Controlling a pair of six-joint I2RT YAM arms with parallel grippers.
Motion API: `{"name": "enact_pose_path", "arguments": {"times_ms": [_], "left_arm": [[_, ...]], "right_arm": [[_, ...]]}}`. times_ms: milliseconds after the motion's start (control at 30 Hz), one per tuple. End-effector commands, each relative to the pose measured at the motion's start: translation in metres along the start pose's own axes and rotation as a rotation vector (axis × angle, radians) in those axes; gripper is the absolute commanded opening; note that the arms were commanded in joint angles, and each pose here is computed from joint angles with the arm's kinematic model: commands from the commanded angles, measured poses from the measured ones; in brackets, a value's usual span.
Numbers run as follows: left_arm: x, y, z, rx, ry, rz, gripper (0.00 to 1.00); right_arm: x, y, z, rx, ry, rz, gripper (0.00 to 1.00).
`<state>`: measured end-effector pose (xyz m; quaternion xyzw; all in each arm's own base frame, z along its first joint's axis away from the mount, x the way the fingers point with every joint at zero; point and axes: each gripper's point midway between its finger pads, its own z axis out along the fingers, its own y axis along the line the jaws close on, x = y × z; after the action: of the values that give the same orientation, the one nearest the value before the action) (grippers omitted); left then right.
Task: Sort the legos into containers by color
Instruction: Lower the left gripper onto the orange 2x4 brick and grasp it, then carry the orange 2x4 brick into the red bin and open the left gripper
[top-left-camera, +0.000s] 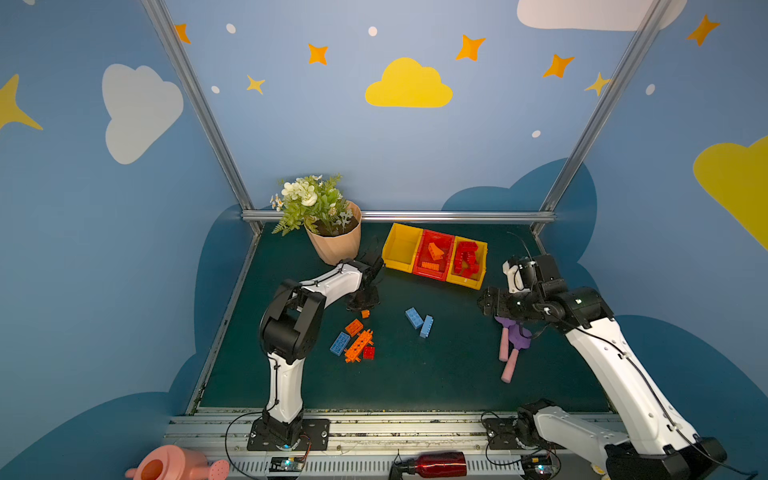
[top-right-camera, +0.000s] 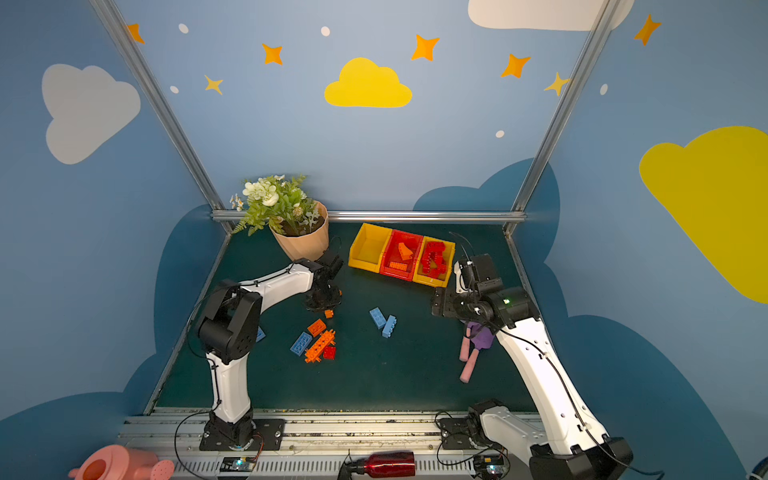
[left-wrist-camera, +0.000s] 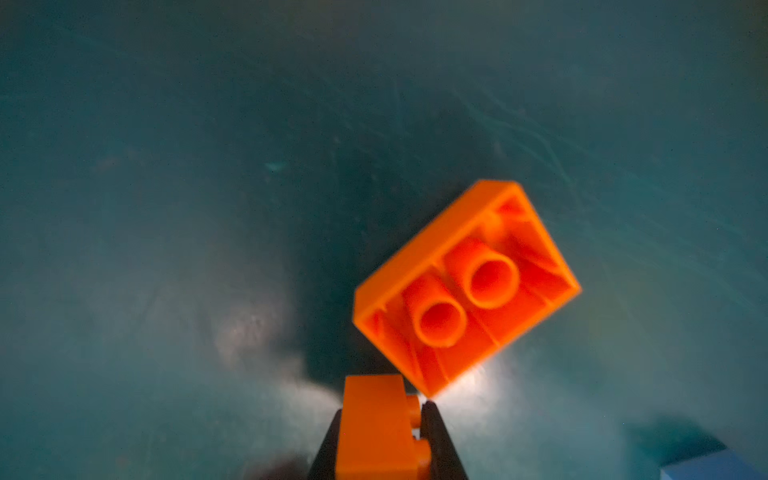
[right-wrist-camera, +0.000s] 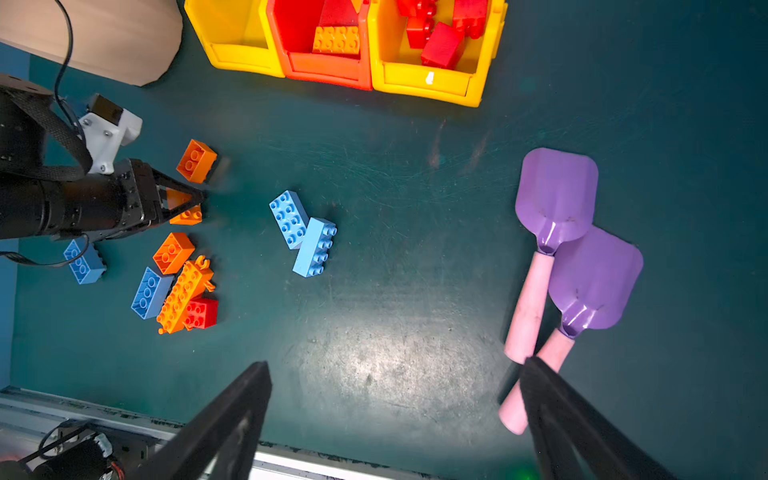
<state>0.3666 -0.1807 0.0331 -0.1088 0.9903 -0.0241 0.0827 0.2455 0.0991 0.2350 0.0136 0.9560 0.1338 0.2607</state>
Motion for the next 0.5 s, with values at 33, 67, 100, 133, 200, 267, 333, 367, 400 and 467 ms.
{"name": "enact_pose_path", "arguments": {"times_ms": [33,67,100,133,200,267,333,367,400,467], "left_arm": [[-0.007,-0.028,-0.046,0.034,-0.05,0.1,0.06],[-0.012,-0.039,-0.053,0.067,-0.058,0.125,0.06],[-0.017,-0.053,-0.06,0.108,-0.065,0.154,0.07],[-0.024,-0.066,-0.066,0.14,-0.072,0.175,0.07],[-0.041,-0.091,-0.079,0.199,-0.102,0.212,0.07],[-0.06,-0.114,-0.086,0.247,-0.127,0.243,0.07],[-0.078,-0.145,-0.094,0.335,-0.157,0.287,0.07],[-0.085,-0.159,-0.097,0.382,-0.17,0.309,0.07],[-0.089,-0.176,-0.101,0.452,-0.176,0.333,0.07],[-0.102,-0.202,-0.106,0.547,-0.209,0.351,0.08]], "right_arm": [[0.007,-0.006,-0.009,0.014,0.0,0.024,0.92],[0.007,-0.006,-0.011,0.013,-0.005,0.028,0.92],[0.007,-0.006,-0.013,0.01,-0.01,0.032,0.92],[0.007,-0.006,-0.015,0.006,-0.017,0.038,0.92],[0.01,-0.006,-0.019,-0.002,-0.021,0.046,0.92],[0.014,-0.007,-0.021,-0.006,-0.024,0.058,0.92],[0.02,-0.009,-0.023,-0.007,-0.025,0.069,0.92],[0.022,-0.01,-0.024,-0.007,-0.024,0.075,0.92],[0.024,-0.01,-0.025,-0.009,-0.025,0.078,0.92],[0.028,-0.011,-0.027,-0.007,-0.017,0.08,0.92]]}}
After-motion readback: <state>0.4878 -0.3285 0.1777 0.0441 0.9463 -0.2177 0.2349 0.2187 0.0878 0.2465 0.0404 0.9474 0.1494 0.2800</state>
